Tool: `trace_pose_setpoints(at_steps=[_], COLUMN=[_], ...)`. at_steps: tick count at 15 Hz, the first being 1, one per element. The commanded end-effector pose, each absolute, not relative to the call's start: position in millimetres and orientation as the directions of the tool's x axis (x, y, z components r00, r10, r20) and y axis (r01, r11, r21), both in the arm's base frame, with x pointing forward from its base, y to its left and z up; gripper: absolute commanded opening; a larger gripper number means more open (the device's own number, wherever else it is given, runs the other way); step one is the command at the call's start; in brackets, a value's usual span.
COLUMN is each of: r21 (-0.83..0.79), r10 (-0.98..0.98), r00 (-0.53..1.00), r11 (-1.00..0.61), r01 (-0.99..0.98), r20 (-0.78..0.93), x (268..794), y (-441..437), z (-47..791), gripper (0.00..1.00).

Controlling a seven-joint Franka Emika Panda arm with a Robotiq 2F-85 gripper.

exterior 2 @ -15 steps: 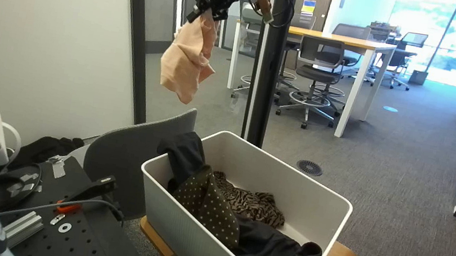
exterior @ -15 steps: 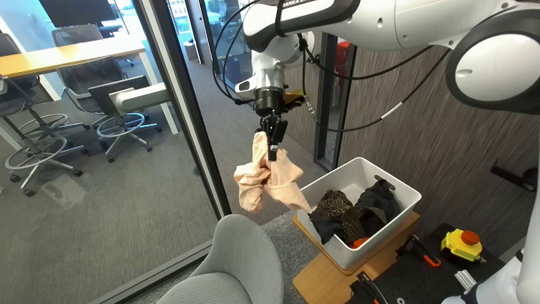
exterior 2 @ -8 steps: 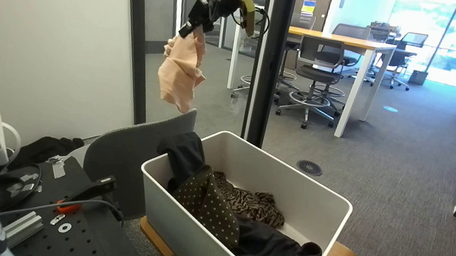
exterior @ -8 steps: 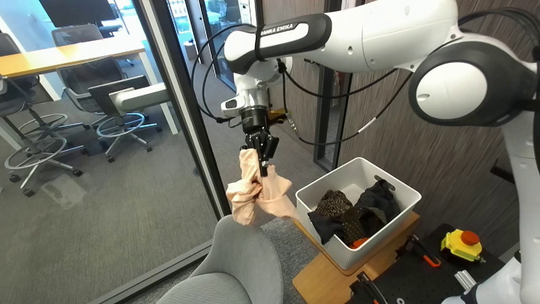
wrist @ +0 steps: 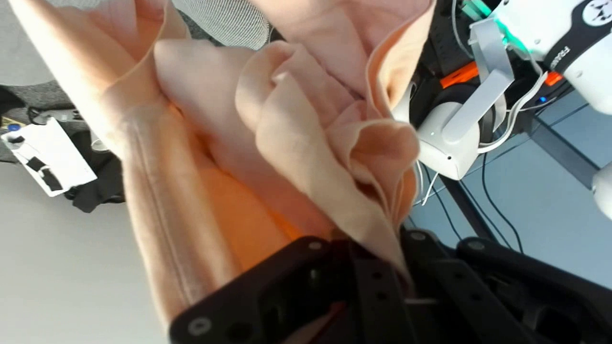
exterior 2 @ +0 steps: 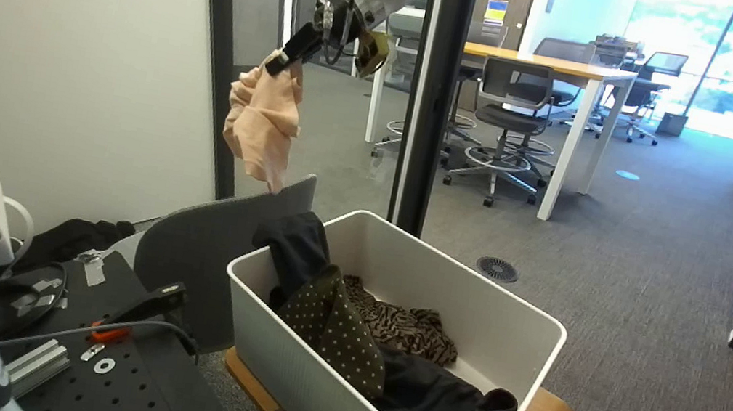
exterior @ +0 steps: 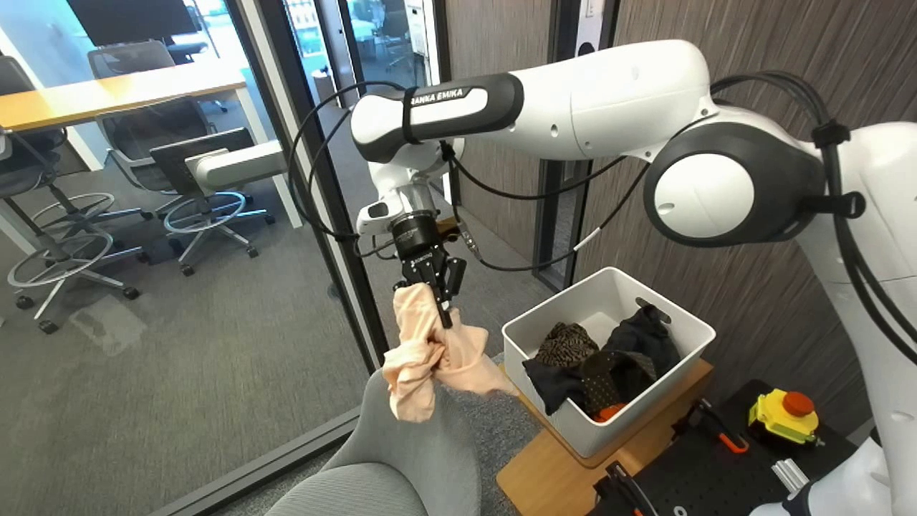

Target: Remove the shirt from the white bin and hang it on the chair

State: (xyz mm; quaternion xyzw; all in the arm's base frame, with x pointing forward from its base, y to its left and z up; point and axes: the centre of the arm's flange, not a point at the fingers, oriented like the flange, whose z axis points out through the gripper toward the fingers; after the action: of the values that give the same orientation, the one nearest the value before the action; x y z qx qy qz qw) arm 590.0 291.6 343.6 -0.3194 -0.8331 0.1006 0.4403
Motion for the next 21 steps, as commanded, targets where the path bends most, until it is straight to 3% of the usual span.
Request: trace_pose_setpoints(at_steps=[1,11,21], r21=[-0.405,-0.321,-0.377], r10=[0.532,0.397,0.394], r00=[-0.502,-0.614,-0.618], r11=[0.846,0.917,0.911], r01=[0.347,0.236,0.165], r20=[0.682,0.682,0.681], x=[606.1,618.7,619.5], y=[309.5,314.8,322.4], z=[330.3,248.0,183.3], gripper=[0.07,0.09,0.08])
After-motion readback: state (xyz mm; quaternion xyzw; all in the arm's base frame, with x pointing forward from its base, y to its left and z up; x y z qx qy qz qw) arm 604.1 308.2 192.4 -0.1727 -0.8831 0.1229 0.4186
